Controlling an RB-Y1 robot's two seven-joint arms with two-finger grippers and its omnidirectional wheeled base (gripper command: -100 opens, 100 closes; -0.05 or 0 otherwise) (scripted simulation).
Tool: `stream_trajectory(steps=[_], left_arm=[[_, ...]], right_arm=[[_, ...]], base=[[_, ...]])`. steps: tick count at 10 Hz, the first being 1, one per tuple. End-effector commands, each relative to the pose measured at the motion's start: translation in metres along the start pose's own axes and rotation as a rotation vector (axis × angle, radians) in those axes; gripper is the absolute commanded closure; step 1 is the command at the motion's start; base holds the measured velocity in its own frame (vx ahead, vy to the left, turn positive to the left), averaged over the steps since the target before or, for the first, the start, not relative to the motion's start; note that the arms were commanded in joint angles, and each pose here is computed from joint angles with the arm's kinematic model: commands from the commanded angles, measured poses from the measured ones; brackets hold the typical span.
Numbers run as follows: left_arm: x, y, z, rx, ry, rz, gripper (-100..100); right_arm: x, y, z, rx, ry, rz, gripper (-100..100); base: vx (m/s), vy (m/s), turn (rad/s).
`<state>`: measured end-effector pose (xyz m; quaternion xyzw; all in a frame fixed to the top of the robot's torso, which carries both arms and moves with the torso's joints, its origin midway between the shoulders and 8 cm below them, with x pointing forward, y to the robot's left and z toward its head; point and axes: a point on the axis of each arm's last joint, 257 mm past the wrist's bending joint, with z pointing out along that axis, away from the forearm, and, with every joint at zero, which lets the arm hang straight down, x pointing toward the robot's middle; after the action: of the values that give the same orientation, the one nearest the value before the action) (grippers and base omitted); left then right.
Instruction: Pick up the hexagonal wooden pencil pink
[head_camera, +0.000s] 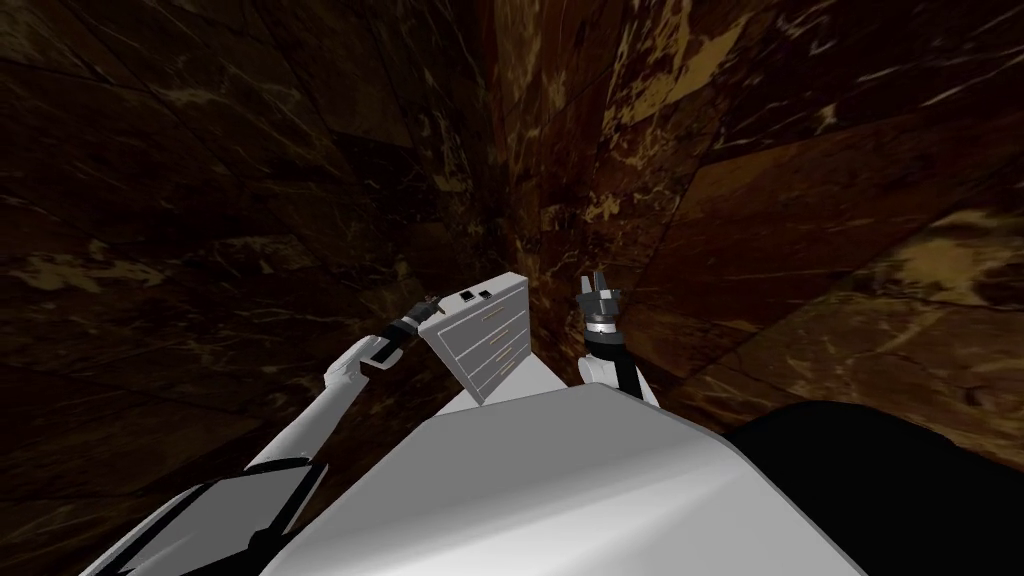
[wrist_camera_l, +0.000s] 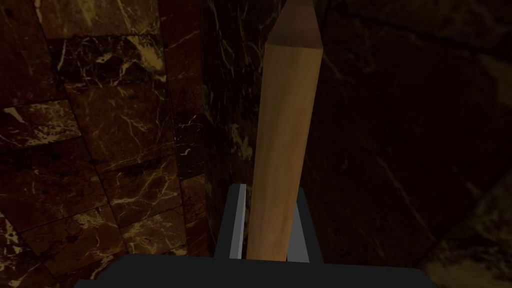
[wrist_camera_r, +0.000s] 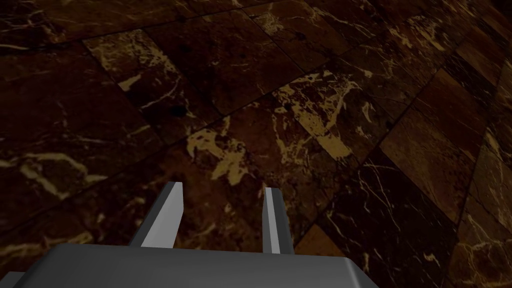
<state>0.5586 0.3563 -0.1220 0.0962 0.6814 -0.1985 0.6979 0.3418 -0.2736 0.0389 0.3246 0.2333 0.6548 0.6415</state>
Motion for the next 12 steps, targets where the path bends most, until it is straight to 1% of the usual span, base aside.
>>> stream_trajectory(steps=[1, 3, 4, 5, 6, 8, 9, 10, 11, 12], left_arm=[[-0.009, 0.004, -0.013, -0.016, -0.012, 0.004, 100], [0.003, -0.014, -0.024, 0.013, 0.004, -0.004, 100], [0.004, -0.025, -0.026, 0.031, 0.004, -0.005, 100], [-0.007, -0.011, -0.037, -0.006, 0.001, 0.015, 100], [-0.012, -0.009, -0.042, -0.012, -0.008, 0.019, 100], [-0.001, -0.029, -0.055, 0.016, 0.011, 0.011, 100], [-0.001, -0.040, -0.057, 0.035, 0.010, 0.010, 100], [-0.005, -0.045, -0.055, 0.046, 0.003, 0.013, 100], [-0.013, -0.037, -0.068, 0.017, 0.009, 0.036, 100], [-0.019, -0.039, -0.073, 0.017, 0.000, 0.043, 100]], right_arm=[[0.000, 0.000, 0.000, 0.000, 0.000, 0.000, 0], [0.000, 0.000, 0.000, 0.000, 0.000, 0.000, 0], [0.000, 0.000, 0.000, 0.000, 0.000, 0.000, 0], [0.000, 0.000, 0.000, 0.000, 0.000, 0.000, 0], [0.000, 0.000, 0.000, 0.000, 0.000, 0.000, 0], [0.000, 0.000, 0.000, 0.000, 0.000, 0.000, 0], [0.000, 0.000, 0.000, 0.000, 0.000, 0.000, 0], [0.000, 0.000, 0.000, 0.000, 0.000, 0.000, 0], [0.000, 0.000, 0.000, 0.000, 0.000, 0.000, 0], [0.000, 0.000, 0.000, 0.000, 0.000, 0.000, 0]], base=[[0.141, -0.035, 0.106], [0.052, 0.006, -0.009], [-0.005, 0.009, -0.006], [0.103, -0.016, 0.129], [0.134, -0.035, 0.093], [0.053, 0.001, -0.007], [0.000, 0.007, -0.008], [-0.010, 0.002, 0.004], [0.115, -0.013, 0.145], [0.150, -0.019, 0.089]])
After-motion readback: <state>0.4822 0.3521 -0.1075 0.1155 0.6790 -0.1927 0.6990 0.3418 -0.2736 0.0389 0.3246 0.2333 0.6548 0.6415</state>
